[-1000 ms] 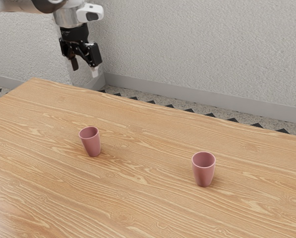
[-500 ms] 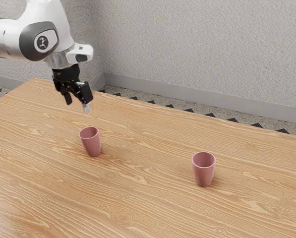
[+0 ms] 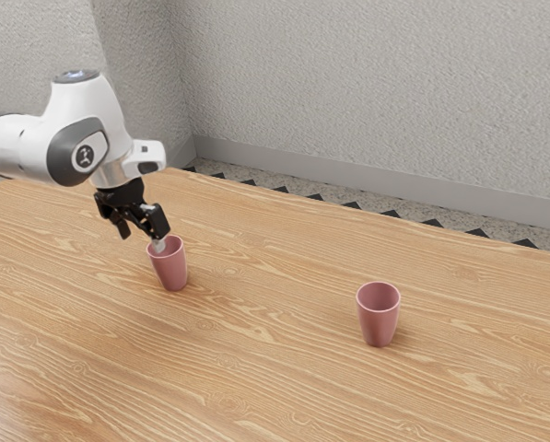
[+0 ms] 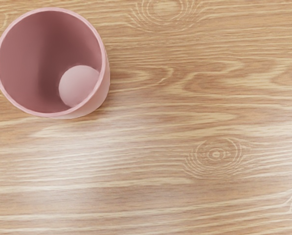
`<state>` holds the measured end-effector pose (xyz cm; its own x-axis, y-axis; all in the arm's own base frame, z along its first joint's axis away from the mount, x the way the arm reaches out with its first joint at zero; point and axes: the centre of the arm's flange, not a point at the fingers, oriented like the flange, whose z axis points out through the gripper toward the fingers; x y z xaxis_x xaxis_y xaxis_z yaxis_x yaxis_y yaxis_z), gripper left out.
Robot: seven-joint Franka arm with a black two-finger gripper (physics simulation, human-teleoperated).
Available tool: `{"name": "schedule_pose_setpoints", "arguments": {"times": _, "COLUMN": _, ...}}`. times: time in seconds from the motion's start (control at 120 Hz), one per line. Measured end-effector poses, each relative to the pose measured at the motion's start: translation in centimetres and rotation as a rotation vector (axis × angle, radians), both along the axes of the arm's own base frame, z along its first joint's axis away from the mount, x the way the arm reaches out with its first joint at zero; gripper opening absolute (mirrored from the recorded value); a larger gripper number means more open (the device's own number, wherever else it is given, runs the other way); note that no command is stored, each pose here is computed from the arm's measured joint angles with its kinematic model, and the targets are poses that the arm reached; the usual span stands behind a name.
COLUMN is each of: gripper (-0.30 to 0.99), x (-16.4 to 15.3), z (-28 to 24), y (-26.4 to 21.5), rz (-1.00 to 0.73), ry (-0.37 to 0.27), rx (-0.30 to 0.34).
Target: Place the left cup onto the right cup
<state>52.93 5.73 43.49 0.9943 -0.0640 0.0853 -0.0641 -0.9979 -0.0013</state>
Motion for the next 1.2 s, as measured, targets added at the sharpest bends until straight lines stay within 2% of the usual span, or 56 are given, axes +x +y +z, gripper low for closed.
{"name": "schedule_pose_setpoints", "arguments": {"times": 0.233, "gripper": 0.68, "x": 1.3, "z": -1.4, "y": 1.9, "rz": 0.038, "ry": -0.039, "rx": 0.020}}
{"name": "schedule_pose_setpoints", "arguments": {"times": 0.492, "gripper": 0.68, "x": 2.6, "z": -3.2, "y": 4.3, "rz": 0.093, "ry": -0.033, "rx": 0.028}}
{"name": "schedule_pose_setpoints", "arguments": {"times": 1.2, "gripper": 0.68, "x": 5.1, "z": -7.4, "y": 2.2, "rz": 0.093, "ry": -0.009, "rx": 0.020}}
